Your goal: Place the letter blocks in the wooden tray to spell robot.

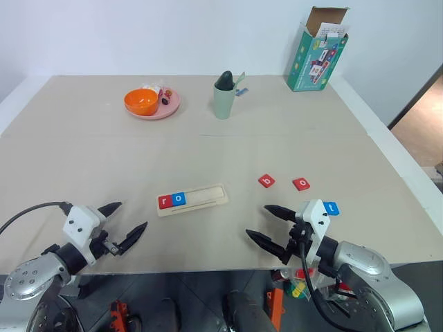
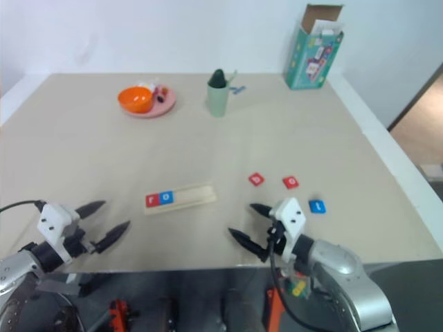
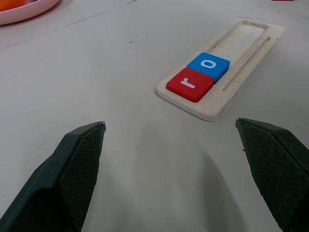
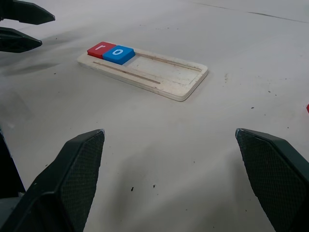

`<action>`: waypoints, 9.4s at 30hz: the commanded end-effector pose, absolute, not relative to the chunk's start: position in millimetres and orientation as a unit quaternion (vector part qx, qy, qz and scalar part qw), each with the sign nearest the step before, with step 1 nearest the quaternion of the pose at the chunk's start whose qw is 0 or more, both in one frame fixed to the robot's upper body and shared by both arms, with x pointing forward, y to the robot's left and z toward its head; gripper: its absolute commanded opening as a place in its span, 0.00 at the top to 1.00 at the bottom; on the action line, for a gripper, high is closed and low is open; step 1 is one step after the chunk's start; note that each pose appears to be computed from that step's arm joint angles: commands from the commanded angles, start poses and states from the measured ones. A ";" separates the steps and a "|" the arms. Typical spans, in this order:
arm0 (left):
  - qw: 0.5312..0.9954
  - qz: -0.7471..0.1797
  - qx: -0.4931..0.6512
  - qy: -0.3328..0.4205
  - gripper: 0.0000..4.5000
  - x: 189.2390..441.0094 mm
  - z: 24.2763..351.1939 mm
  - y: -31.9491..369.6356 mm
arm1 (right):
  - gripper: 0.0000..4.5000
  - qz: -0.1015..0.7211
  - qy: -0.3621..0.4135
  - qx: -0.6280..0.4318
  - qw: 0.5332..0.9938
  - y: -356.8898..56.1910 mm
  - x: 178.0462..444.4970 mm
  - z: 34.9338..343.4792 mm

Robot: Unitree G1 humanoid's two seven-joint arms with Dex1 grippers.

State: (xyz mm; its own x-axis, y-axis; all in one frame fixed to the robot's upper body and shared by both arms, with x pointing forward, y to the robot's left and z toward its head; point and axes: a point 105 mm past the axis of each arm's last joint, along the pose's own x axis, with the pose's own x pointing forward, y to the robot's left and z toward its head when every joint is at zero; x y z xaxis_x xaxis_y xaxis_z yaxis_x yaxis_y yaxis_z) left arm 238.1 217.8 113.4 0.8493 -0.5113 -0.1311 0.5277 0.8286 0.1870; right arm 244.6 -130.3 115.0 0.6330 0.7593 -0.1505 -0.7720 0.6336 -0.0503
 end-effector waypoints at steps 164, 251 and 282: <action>0.799 -0.587 0.131 -0.015 0.00 244.4 157.8 100.9 | 0.74 0.122 0.148 -0.030 0.981 -141.2 278.8 106.4; 0.879 -0.467 0.102 -0.008 0.00 249.2 139.3 130.3 | 0.73 0.671 0.094 -0.261 0.688 -50.3 330.5 135.4; 0.875 -0.472 0.106 -0.005 0.00 248.0 139.0 123.4 | 0.50 0.667 0.112 -0.251 0.693 -40.8 336.6 122.3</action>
State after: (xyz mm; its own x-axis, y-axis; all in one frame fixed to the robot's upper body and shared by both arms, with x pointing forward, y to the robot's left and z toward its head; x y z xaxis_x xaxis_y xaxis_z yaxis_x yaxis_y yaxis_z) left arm 249.8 126.1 129.7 0.5551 -0.8236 -0.1165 0.8294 0.5373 0.1530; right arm 333.8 -42.4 115.5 0.0799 0.8644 -0.4963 -0.9822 -0.0166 -0.1870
